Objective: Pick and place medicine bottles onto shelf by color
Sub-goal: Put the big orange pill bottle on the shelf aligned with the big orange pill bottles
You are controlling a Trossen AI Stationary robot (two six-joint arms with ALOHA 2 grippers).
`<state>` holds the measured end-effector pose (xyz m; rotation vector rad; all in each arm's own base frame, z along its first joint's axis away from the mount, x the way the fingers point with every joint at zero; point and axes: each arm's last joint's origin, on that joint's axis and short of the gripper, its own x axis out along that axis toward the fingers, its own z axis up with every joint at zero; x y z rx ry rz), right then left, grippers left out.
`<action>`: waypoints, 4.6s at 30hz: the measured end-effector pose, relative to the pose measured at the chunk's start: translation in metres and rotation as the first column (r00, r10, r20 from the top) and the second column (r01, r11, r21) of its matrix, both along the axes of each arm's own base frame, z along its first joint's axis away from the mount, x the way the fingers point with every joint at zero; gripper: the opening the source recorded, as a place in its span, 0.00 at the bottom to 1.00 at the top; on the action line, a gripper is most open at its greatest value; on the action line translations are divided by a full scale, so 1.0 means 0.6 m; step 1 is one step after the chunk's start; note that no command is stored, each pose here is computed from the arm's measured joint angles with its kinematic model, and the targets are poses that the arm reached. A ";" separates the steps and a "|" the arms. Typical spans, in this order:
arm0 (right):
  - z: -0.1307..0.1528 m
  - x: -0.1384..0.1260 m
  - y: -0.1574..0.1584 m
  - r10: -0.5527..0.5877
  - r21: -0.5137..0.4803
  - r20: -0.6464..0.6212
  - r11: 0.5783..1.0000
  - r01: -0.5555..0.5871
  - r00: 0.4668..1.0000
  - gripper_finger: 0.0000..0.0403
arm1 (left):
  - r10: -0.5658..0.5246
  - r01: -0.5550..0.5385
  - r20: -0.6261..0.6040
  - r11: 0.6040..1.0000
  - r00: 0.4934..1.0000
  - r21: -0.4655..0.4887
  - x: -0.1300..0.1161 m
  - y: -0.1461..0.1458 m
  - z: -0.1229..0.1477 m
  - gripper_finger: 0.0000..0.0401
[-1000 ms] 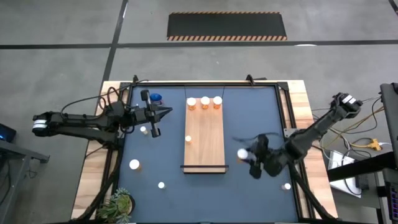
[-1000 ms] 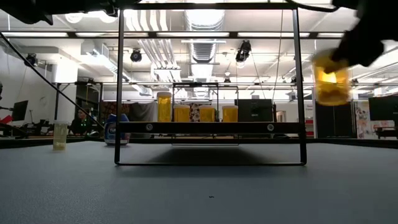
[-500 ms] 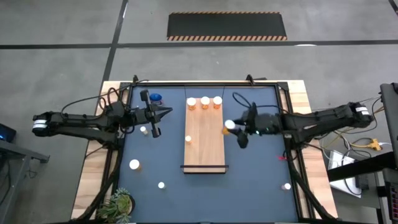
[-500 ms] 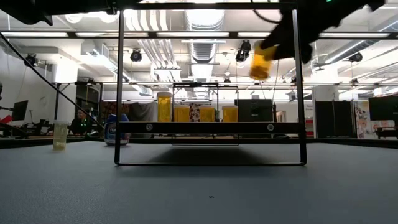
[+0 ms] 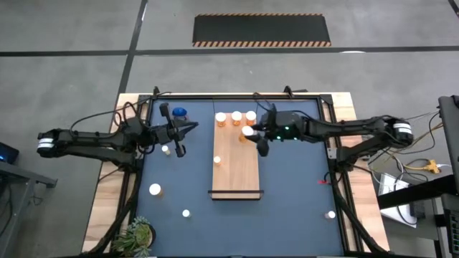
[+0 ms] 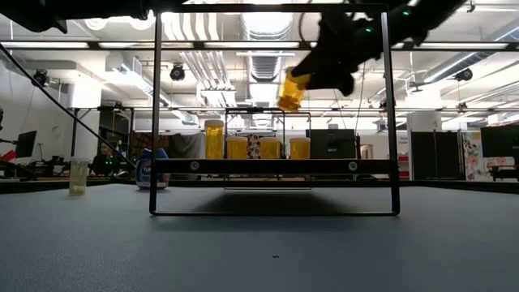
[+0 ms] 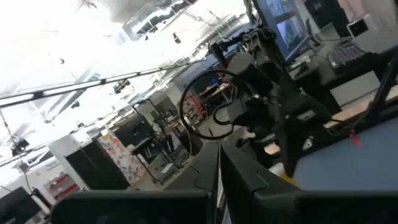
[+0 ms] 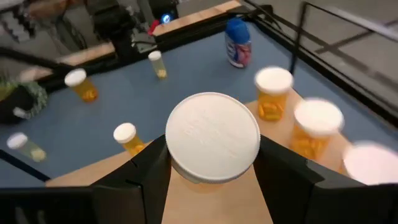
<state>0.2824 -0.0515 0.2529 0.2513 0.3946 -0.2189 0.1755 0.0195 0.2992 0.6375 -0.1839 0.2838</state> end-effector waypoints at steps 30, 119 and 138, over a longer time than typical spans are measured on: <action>-0.073 0.169 -0.080 0.039 -0.072 -0.299 0.995 -0.063 0.954 0.49 | 0.050 -0.050 -0.009 0.999 0.999 0.002 -0.022 0.000 -0.012 0.00; -0.063 0.204 -0.082 0.004 -0.139 -0.517 0.986 -0.089 0.856 0.02 | 0.055 -0.055 0.010 0.998 0.998 0.027 -0.035 -0.001 -0.014 0.00; -0.032 0.201 -0.084 -0.031 -0.240 -0.469 0.966 -0.094 0.883 0.02 | 0.055 -0.055 0.009 0.998 0.998 0.028 -0.035 -0.001 -0.014 0.00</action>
